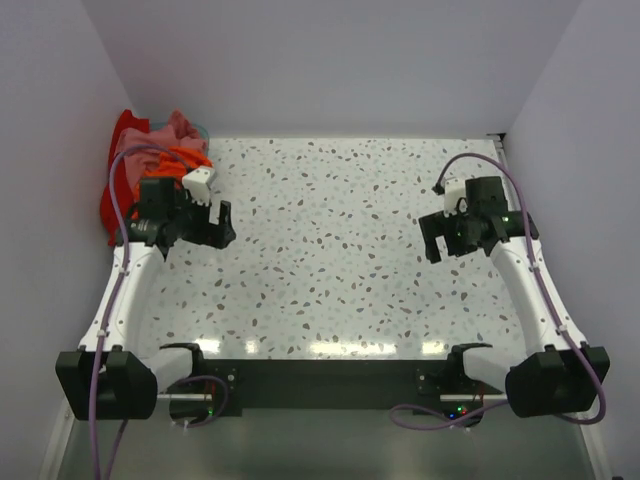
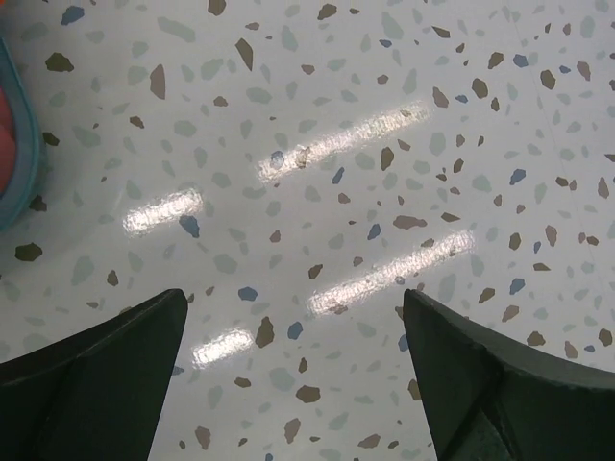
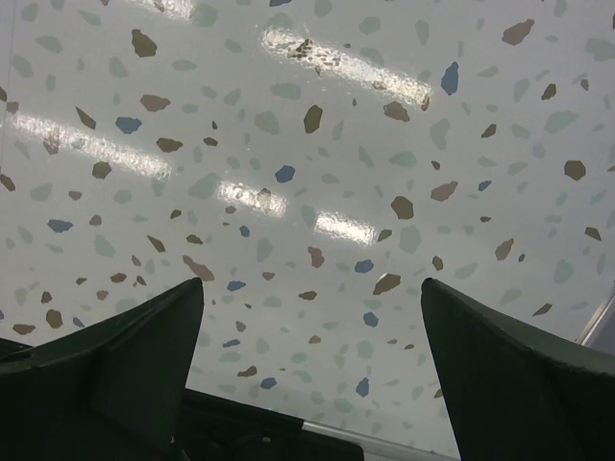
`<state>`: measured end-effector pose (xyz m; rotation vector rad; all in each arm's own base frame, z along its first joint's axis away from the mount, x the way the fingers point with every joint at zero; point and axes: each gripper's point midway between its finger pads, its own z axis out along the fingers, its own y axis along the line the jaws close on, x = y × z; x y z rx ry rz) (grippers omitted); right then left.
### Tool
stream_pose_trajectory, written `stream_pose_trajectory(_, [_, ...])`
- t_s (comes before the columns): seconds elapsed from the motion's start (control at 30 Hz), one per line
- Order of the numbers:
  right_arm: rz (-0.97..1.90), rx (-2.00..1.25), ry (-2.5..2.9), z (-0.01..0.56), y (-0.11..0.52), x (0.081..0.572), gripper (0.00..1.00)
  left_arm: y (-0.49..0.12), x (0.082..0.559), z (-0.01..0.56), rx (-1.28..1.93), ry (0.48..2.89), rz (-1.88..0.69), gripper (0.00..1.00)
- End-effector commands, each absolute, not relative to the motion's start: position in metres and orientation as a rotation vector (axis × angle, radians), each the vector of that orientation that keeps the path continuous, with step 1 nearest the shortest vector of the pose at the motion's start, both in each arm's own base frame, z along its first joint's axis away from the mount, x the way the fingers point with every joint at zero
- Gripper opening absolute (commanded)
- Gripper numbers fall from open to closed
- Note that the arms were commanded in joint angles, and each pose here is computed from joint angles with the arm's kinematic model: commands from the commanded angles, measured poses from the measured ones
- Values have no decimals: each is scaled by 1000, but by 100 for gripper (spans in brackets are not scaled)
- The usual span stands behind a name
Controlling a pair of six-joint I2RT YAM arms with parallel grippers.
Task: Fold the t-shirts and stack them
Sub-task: Grab the tshirt from the pile
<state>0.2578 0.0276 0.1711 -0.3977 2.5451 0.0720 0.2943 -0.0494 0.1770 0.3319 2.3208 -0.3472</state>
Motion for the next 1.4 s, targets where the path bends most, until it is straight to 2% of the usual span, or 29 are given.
stream_pose_trajectory(0.0, [89, -460, 2550, 181, 28, 250, 99, -48, 310, 206, 369, 2257, -329, 100])
stream_pose_trajectory(0.4, [-24, -421, 2429, 199, 14, 248, 99, 11, 391, 303, 248, 2097, -146, 100])
stream_pose_trajectory(0.57, [32, -439, 2433, 200, 22, 245, 99, 54, 423, 310, 166, 2084, -132, 100])
stream_pose_trajectory(0.77, [58, -405, 2458, 197, 23, 242, 99, 90, 458, 283, 144, 2138, -112, 96])
stream_pose_trajectory(0.97, [65, -390, 2480, 196, 20, 246, 99, 104, 480, 225, 152, 2262, -123, 94])
stream_pose_trajectory(1.03, [64, -381, 2483, 197, 18, 247, 99, 107, 482, 212, 151, 2289, -119, 94])
stream_pose_trajectory(1.1, [70, -379, 2493, 196, 18, 248, 99, 114, 484, 196, 150, 2313, -88, 100])
stream_pose_trajectory(1.23, [96, -387, 2514, 193, 19, 247, 99, 121, 487, 171, 160, 2351, -63, 100])
stream_pose_trajectory(1.37, [100, -390, 2528, 191, 18, 248, 99, 125, 490, 152, 150, 2380, -46, 92])
